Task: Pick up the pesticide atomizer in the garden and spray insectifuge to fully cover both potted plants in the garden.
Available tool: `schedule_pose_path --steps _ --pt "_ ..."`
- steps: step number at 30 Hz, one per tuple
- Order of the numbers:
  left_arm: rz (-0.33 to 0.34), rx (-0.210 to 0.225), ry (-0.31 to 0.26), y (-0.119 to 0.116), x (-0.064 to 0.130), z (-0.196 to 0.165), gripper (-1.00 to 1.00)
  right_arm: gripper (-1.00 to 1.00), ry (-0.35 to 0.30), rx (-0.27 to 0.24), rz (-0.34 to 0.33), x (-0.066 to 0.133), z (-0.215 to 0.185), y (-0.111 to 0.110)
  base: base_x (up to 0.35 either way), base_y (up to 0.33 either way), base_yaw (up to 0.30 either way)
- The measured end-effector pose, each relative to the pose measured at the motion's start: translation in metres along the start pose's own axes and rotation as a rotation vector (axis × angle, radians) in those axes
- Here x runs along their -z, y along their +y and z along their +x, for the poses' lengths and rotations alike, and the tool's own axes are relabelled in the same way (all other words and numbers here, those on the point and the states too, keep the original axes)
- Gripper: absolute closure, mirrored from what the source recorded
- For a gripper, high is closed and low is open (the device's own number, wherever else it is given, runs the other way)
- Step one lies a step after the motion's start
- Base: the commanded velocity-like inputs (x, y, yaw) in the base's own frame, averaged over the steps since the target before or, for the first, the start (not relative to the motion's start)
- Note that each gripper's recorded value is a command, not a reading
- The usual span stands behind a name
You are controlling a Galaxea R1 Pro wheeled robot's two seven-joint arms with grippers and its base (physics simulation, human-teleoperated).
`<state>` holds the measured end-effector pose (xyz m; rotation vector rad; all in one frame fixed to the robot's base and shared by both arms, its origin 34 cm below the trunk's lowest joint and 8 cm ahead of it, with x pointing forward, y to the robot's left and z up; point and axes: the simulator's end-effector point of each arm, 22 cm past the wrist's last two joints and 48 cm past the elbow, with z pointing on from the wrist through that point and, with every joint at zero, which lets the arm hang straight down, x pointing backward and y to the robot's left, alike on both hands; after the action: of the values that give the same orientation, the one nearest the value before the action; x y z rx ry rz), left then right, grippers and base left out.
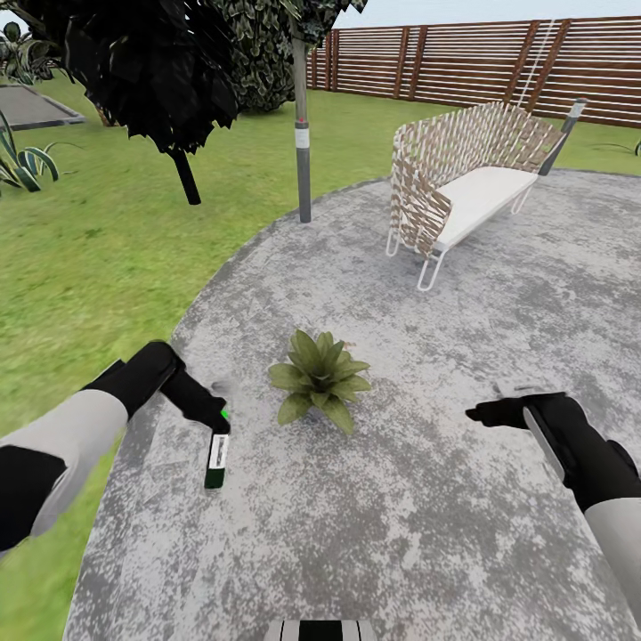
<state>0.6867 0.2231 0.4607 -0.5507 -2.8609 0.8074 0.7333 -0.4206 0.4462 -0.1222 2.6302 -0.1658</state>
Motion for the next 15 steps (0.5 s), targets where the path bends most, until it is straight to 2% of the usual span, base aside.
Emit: schedule_pose_path --steps 3,6,10,12,13,15 --pt "-0.006 -0.003 -0.011 0.0 0.009 -0.007 1.0 -1.0 -0.008 -0.037 -0.045 0.0 -0.002 0.009 0.0 0.0 0.0" --pt "-0.019 -0.005 -0.025 0.0 0.022 -0.018 1.0 -1.0 -0.012 -0.05 -0.054 0.0 -0.003 0.011 0.0 0.0 0.0" --pt "-0.047 0.069 0.019 0.015 0.039 -0.012 1.0 -1.0 -0.015 -0.06 -0.054 0.001 -0.004 0.01 0.0 0.0 0.0" --pt "-0.068 0.09 0.034 0.021 0.05 -0.012 1.0 -1.0 -0.027 -0.098 -0.049 0.003 -0.006 0.0 0.0 0.0 0.0" --pt "-0.077 0.097 0.039 0.024 0.055 -0.011 1.0 -1.0 -0.041 -0.142 -0.041 0.006 -0.009 -0.012 0.0 0.0 0.0" --pt "-0.081 0.102 0.041 0.025 0.057 -0.011 1.0 -1.0 -0.055 -0.187 -0.036 0.009 -0.012 -0.023 0.0 0.0 0.0"
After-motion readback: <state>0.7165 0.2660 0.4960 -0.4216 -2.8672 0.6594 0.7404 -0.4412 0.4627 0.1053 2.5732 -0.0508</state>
